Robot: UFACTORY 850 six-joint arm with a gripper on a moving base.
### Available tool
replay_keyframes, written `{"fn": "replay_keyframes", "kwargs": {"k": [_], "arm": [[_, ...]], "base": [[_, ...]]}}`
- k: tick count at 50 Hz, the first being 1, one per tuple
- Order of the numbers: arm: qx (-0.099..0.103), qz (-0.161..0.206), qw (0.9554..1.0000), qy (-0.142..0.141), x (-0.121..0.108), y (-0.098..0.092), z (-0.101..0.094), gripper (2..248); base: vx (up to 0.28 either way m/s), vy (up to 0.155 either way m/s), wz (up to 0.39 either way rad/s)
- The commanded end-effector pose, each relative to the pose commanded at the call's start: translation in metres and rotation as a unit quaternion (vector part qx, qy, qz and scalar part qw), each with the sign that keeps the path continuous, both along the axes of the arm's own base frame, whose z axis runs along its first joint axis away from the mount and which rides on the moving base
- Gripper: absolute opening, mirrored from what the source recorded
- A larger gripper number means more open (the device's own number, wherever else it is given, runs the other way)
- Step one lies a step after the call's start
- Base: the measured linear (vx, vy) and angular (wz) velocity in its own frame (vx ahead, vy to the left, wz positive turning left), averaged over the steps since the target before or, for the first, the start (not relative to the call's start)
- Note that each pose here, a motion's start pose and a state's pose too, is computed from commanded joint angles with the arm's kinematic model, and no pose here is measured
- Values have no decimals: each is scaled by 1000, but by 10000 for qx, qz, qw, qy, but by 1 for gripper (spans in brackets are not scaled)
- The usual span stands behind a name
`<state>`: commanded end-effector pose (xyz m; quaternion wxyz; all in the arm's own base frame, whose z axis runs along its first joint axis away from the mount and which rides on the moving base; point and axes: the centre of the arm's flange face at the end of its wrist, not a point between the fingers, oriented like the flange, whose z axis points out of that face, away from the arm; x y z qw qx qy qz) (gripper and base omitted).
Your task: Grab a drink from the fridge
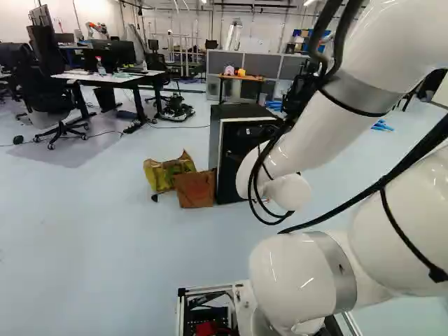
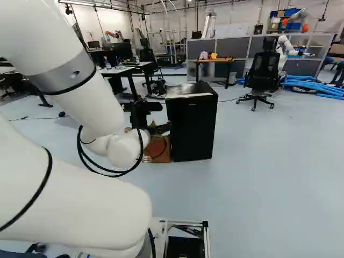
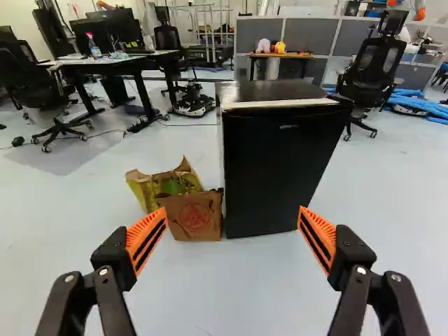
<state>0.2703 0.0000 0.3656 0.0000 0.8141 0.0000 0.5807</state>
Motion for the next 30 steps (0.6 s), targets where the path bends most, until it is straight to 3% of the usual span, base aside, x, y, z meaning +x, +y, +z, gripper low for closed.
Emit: {"fn": "replay_keyframes", "kwargs": {"k": [30], "arm": [[0,0,10000,0,0,0,0,247]], "base": [[141,-48,84]]}}
